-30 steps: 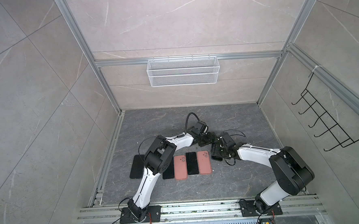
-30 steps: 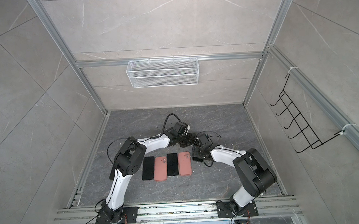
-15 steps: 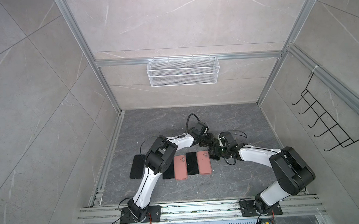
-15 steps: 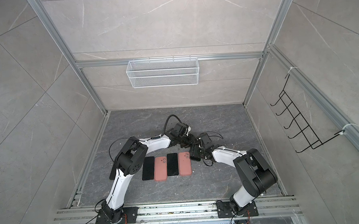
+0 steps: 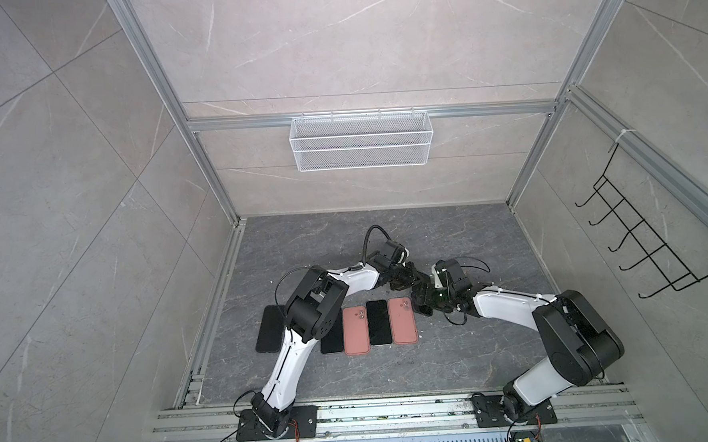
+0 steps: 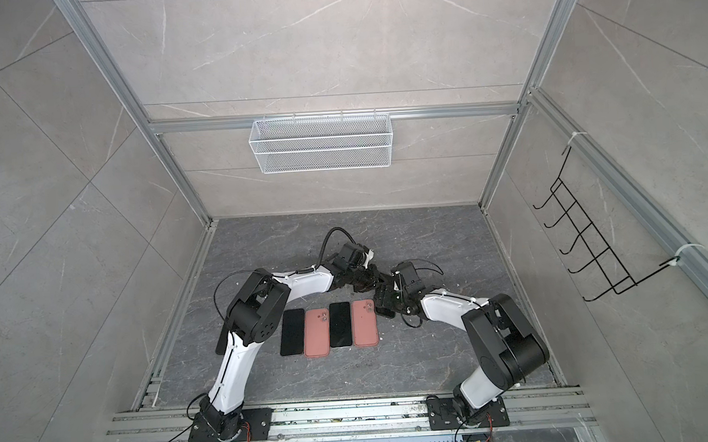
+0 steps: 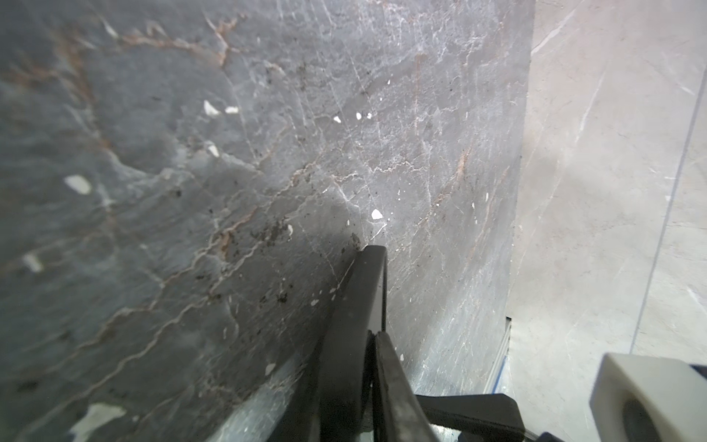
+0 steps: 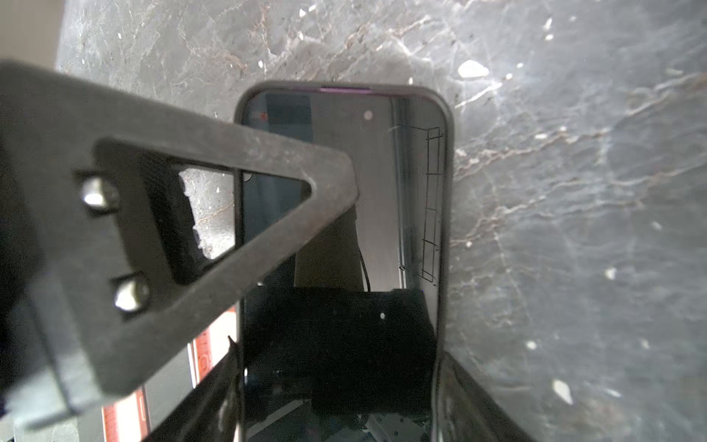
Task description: Take the phone out of the phone case
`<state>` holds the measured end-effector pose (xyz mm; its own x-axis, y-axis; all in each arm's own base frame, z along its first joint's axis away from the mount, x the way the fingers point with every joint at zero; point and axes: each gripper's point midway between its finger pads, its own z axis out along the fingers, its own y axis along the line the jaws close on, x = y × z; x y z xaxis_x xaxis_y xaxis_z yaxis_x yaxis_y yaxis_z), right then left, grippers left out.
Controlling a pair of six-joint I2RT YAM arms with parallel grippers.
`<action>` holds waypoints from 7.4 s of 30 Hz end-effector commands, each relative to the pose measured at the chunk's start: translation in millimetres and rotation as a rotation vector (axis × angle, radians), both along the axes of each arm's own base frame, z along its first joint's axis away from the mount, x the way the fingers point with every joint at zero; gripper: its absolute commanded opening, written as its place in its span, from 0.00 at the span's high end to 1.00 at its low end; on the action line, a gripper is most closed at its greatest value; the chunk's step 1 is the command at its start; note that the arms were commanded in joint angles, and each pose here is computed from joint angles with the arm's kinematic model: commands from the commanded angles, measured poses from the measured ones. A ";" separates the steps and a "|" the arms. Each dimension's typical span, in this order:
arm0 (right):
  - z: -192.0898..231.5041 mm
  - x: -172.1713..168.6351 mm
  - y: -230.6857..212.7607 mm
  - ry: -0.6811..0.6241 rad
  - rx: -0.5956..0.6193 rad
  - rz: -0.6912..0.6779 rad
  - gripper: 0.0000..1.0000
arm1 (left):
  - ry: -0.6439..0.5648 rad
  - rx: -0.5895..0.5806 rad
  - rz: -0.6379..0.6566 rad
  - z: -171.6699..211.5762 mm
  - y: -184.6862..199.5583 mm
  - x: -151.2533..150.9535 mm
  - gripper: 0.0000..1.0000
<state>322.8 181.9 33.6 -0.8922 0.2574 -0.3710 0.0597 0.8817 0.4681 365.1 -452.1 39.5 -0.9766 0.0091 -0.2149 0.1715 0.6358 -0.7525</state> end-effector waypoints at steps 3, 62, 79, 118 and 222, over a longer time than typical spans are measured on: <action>-5.3 -43.0 -2.4 0.101 -0.010 0.069 0.20 | -0.060 -0.106 0.057 51.2 8.9 9.2 1.00; 246.4 -26.8 87.1 -0.384 0.988 0.066 0.65 | -0.241 -0.909 0.807 281.5 162.5 2.4 1.00; 242.4 -32.0 89.6 -0.376 0.991 0.083 0.89 | -0.231 -0.884 0.811 278.0 158.9 4.0 1.00; 227.7 -53.9 68.4 -0.624 0.508 0.241 0.28 | -0.088 -0.867 0.749 281.1 147.6 9.0 1.00; 253.4 -39.0 76.2 -0.655 0.850 0.218 0.39 | -0.113 -0.874 0.753 283.9 153.0 3.2 1.00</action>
<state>285.7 255.7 253.1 -0.6661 0.4783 -0.5723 -0.4845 0.3060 0.8195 372.8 -303.5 279.3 -0.6460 -0.7606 0.0645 -0.0449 -0.0465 -0.9979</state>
